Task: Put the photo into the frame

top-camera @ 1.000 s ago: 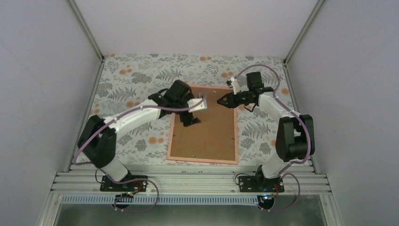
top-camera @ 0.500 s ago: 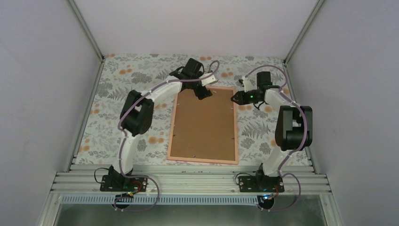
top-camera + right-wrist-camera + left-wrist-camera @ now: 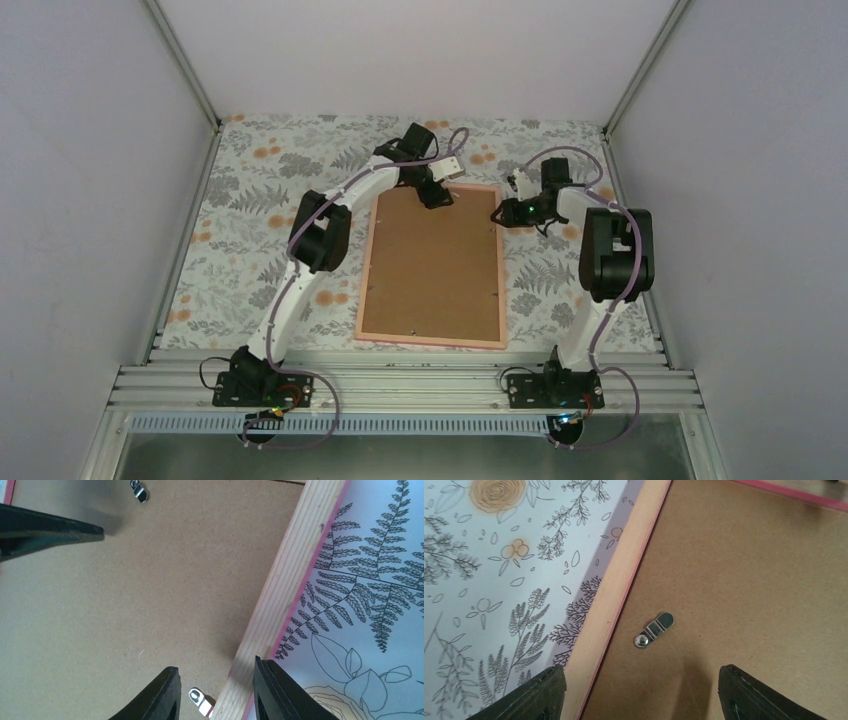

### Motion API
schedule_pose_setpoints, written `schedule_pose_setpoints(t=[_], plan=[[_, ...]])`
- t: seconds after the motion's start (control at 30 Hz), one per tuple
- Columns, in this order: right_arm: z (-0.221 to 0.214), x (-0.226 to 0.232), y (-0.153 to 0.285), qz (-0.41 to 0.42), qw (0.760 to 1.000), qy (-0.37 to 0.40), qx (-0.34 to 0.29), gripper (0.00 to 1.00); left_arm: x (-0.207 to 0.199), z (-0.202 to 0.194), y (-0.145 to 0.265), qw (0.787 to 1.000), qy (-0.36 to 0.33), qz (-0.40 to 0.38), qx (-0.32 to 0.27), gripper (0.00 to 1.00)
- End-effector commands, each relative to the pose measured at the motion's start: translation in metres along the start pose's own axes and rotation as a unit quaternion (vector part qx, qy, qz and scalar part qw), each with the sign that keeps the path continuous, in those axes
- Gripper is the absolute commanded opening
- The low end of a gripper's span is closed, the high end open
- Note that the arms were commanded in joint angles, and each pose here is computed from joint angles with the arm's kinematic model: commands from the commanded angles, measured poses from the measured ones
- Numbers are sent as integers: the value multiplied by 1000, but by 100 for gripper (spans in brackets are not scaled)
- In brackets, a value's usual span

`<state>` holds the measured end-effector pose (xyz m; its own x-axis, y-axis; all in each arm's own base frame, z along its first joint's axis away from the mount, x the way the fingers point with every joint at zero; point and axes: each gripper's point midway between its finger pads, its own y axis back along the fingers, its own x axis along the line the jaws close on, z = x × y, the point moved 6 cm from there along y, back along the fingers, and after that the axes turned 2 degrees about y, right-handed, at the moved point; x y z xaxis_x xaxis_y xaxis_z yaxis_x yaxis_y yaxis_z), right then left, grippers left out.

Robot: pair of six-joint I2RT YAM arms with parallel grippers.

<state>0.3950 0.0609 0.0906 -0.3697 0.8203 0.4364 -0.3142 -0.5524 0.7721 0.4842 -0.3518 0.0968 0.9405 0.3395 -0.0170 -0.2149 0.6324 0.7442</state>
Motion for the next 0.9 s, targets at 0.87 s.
schedule_pose_setpoints(t=[0.87], plan=[[-9,-9,-40,-10,999,-32,34,37,5,-27,-58,999,12,8,31,53]])
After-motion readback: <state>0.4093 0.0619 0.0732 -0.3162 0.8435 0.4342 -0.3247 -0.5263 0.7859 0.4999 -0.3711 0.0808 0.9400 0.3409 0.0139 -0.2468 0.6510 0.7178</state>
